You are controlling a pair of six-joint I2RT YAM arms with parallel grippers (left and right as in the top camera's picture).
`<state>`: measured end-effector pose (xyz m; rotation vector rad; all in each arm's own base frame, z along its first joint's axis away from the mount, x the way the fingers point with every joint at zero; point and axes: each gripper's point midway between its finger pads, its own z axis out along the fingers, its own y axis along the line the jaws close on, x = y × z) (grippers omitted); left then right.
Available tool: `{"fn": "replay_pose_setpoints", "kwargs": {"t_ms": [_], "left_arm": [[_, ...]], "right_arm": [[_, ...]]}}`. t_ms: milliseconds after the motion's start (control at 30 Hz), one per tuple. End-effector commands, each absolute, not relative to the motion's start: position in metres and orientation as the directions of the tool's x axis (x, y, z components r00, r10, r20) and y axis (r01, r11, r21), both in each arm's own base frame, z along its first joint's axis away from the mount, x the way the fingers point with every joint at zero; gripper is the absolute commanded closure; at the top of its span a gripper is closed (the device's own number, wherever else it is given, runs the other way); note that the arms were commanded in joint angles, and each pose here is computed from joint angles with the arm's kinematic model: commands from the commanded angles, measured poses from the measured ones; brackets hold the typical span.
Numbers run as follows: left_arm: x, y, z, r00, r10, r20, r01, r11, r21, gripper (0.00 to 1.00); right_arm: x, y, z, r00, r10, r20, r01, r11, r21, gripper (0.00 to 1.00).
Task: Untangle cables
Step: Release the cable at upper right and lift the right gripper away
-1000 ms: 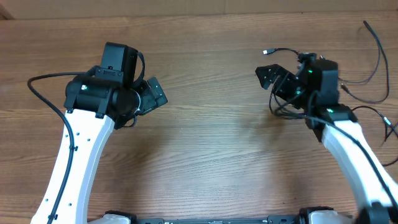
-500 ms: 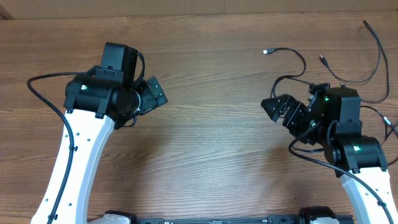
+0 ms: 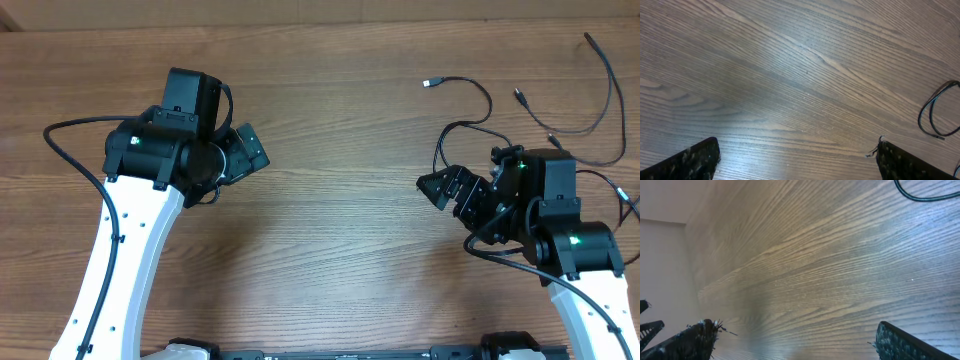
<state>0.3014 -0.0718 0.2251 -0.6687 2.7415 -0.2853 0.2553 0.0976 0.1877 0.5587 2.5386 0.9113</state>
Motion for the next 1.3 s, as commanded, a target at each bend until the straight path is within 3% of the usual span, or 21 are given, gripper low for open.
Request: {"fn": "replay_pose_setpoints", "kwargs": {"t_ms": [0,967,1267], "left_arm": [[0.303,-0.07,0.226,-0.851,-0.457,-0.26,-0.399,0.883,-0.247,0.01],[0.303,-0.07,0.226,-0.851,-0.457,-0.26,-0.399,0.883,-0.247,0.0],[0.303,-0.07,0.226,-0.851,-0.457,-0.26,-0.399,0.883,-0.247,0.01]], "right_arm": [[0.256,0.099,0.183,-0.855,0.475,-0.209,0.234,0.713,0.661,0.0],[0.255,0.094,0.172,-0.857,0.483,-0.182,0.277,0.727,0.628,0.0],[0.251,0.08,0.176,-0.824,0.507,-0.251,0.291,0.761,0.58,0.0]]}}
